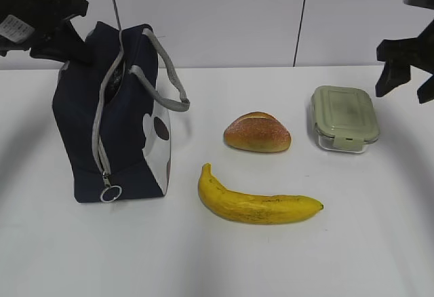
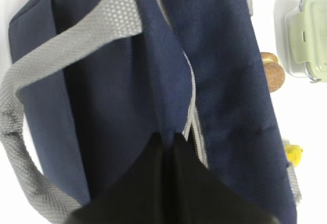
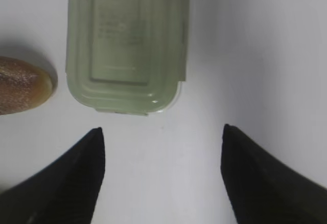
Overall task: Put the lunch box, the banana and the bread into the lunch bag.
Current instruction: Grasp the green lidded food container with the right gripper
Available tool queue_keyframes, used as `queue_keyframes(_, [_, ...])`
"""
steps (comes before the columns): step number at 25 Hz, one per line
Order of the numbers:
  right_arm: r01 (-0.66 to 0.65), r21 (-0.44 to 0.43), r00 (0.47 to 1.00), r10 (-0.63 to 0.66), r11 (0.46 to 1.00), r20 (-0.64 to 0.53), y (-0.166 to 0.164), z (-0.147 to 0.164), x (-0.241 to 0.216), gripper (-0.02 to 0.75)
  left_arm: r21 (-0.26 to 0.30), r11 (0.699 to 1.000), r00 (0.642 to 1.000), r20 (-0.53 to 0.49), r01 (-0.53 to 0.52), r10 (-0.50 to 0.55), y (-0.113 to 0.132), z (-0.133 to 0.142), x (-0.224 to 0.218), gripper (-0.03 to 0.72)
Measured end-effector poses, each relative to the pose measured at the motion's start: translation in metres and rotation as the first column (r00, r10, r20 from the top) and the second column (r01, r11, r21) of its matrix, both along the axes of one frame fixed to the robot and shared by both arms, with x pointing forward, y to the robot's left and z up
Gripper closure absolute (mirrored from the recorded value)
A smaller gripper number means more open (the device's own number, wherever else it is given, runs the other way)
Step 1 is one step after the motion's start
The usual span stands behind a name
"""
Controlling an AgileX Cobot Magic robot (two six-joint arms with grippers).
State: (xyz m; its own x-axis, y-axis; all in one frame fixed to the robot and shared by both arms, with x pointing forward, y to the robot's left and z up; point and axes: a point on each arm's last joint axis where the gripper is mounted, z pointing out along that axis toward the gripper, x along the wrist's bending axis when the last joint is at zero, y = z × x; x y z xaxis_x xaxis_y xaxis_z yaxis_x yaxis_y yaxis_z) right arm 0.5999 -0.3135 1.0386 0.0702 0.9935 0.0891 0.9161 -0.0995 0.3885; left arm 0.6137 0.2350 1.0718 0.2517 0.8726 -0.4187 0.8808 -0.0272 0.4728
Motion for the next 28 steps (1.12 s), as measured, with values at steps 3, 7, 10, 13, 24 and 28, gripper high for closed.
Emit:
queue_keyframes(3, [-0.036,0.057,0.999,0.037,0.998,-0.024,0.002,-0.004,0.019,0.214,0.000,1.000,1.000,-0.003,0.002,-0.002,0.000,0.000,0.000,0.690])
queue_keyframes(7, [-0.079,0.130,0.996,0.084,0.988,-0.035,-0.008,-0.012,0.036,0.214,-0.001,1.000,1.000,-0.007,0.005,-0.005,0.000,0.000,-0.001,0.690])
queue_keyframes(10, [-0.096,0.188,0.994,0.105,0.978,-0.041,-0.023,-0.022,0.041,0.214,-0.001,1.000,1.000,-0.009,0.006,-0.006,0.000,0.000,-0.001,0.690])
queue_keyframes(13, [-0.109,0.259,0.990,0.128,0.960,-0.055,-0.042,-0.035,0.041,0.214,-0.001,1.000,1.000,-0.010,0.007,-0.007,0.000,0.000,-0.001,0.690])
queue_keyframes(24, [-0.231,0.451,0.965,0.263,0.862,-0.008,-0.084,-0.084,0.051,0.214,-0.002,1.000,1.000,-0.014,0.009,-0.009,0.000,0.000,-0.001,0.690])
queue_keyframes(28, [-0.223,0.511,0.971,0.237,0.830,0.038,-0.099,-0.100,0.065,0.214,-0.002,1.000,1.000,-0.015,0.010,-0.010,0.000,0.000,-0.001,0.690])
